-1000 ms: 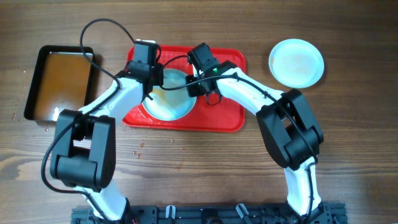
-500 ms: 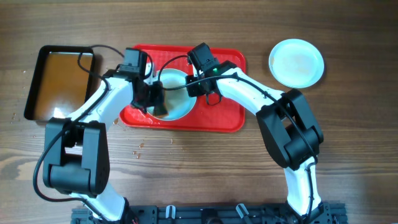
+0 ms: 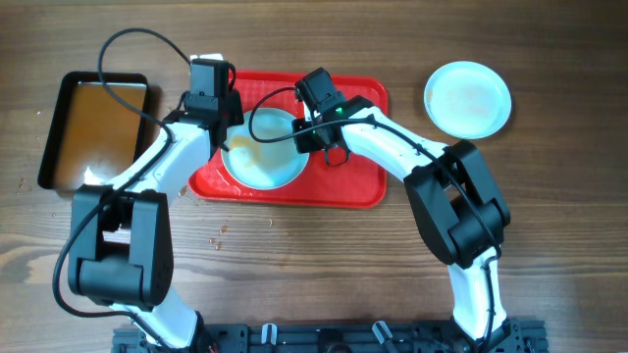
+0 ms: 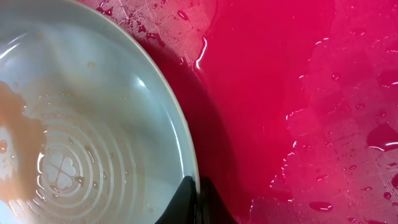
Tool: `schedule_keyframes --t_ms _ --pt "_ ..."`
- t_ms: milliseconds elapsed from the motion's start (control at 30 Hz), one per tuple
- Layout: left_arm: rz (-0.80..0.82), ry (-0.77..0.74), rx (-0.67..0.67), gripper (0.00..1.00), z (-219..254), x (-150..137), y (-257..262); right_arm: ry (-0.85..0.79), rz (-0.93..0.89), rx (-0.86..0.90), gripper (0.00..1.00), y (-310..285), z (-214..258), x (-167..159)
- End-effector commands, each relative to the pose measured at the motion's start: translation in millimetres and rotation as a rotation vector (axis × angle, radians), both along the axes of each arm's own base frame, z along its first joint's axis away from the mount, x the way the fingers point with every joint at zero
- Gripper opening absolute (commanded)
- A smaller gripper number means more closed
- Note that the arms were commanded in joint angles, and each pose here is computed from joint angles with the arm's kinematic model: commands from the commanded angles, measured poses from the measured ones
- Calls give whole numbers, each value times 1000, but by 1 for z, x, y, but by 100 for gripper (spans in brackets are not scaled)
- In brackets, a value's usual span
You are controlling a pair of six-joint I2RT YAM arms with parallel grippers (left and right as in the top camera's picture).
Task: Clean dirty plates on tray and stack at the side
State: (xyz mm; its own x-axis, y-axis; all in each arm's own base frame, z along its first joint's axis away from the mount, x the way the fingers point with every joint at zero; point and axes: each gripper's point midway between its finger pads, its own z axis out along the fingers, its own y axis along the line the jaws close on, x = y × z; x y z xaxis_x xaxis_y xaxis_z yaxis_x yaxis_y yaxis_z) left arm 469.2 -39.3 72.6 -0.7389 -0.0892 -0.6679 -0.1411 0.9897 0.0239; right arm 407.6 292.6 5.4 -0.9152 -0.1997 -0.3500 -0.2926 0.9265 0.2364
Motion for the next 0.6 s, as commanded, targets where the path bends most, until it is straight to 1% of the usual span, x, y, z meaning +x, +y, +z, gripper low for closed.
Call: schedule_keyframes --t_ms 0,33,67,133,167,200,267,333,400,433,467,567 --pt "89 -72 -224 4 17 10 -13 58 -11 -85 4 -19 -31 -12" --pt "55 -78 -320 4 29 9 -24 62 -12 -87 4 -19 -31 -13" --pt "-16 -86 -427 4 50 5 -34 55 -6 -85 4 -19 -27 -13" --pt "-45 -74 -490 4 69 -7 -32 15 24 -83 4 -17 -12 -8" --pt "-29 -63 -490 4 72 -13 -25 -9 35 -79 4 -16 -2 -4" --pt "24 -30 -478 4 76 -27 -7 -70 42 -72 4 -15 20 4" --pt "122 55 -456 4 65 -49 22 -188 -3 -105 4 -25 58 20" --pt "187 154 -457 4 48 -69 38 -297 -10 -183 4 -42 93 29" --pt "220 239 -457 4 34 -86 42 -448 -55 -306 4 -70 143 38" --pt "219 254 -461 4 32 -88 40 -500 -67 -347 4 -79 161 40" --pt "205 269 -472 4 29 -89 34 -587 -68 -420 4 -91 190 41" --pt "164 282 -490 4 29 -89 19 -729 -14 -584 4 -104 242 36"
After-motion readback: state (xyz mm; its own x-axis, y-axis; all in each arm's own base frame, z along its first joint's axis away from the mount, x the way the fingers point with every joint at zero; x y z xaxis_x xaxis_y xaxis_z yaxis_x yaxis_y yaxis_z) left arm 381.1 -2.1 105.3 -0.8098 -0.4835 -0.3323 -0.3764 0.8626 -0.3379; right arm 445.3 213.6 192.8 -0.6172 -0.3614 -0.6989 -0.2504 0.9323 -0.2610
